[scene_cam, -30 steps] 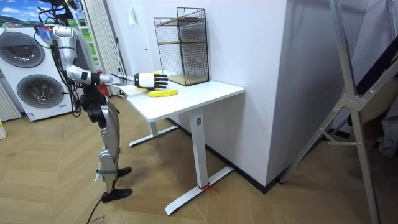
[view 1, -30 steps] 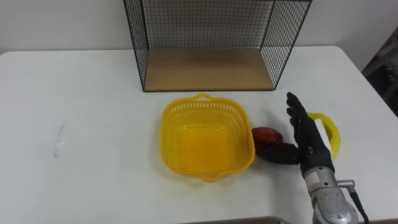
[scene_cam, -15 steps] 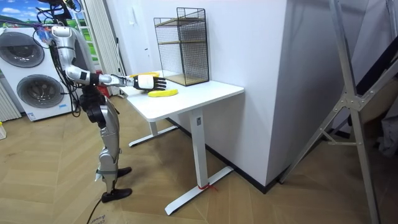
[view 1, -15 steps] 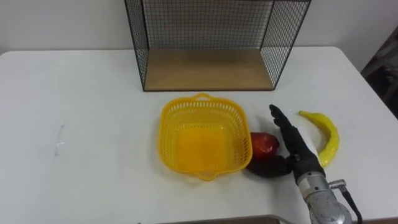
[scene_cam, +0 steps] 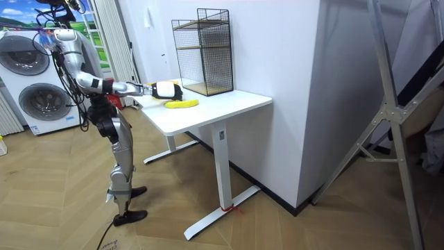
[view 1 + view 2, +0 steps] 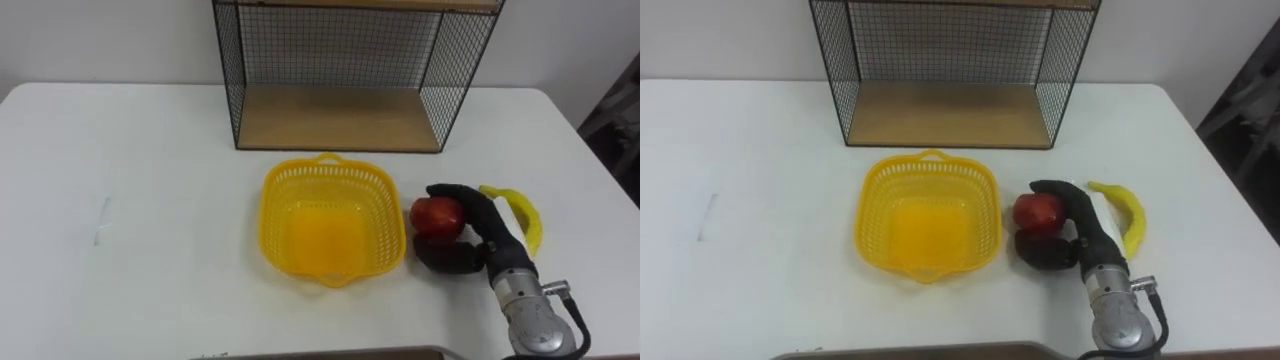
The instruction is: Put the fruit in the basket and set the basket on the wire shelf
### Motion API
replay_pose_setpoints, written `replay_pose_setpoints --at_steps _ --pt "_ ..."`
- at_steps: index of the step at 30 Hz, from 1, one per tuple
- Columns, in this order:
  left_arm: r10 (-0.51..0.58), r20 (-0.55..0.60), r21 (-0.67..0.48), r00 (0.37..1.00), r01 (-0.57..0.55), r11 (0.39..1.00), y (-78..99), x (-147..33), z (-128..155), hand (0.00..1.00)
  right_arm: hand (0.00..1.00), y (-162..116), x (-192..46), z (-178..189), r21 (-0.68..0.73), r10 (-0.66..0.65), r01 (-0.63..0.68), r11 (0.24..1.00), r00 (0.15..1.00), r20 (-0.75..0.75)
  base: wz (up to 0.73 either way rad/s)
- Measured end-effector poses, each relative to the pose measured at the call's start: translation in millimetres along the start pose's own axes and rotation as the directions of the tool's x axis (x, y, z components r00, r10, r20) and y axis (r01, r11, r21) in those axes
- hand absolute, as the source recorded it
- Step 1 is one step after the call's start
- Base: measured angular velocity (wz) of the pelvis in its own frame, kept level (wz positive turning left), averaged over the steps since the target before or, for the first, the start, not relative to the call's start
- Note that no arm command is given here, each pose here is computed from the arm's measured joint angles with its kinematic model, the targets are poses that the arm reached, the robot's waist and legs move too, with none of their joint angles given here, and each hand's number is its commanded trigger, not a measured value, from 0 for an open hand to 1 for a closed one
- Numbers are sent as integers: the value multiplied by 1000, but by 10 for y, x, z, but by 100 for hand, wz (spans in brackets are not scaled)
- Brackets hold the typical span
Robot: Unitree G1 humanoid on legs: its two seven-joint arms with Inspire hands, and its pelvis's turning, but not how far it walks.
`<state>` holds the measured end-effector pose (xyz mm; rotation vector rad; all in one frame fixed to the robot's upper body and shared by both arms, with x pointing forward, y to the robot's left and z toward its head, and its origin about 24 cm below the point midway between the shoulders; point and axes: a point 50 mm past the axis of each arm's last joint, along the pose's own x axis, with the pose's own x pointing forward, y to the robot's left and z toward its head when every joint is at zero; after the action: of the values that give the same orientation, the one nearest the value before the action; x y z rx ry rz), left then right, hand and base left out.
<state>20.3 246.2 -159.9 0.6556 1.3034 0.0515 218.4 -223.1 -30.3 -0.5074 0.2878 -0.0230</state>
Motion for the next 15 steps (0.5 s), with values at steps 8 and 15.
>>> replay_pose_setpoints --at_steps 8,15 --pt "12 -15 -11 1000 -12 1000 19 0 -24 0 100 -3 26 -45 35 -19 20 999 999 -37 1" --pt "9 -26 -10 1000 -9 1000 18 -1 -40 0 100 -46 16 -133 183 -55 70 981 995 -84 5"
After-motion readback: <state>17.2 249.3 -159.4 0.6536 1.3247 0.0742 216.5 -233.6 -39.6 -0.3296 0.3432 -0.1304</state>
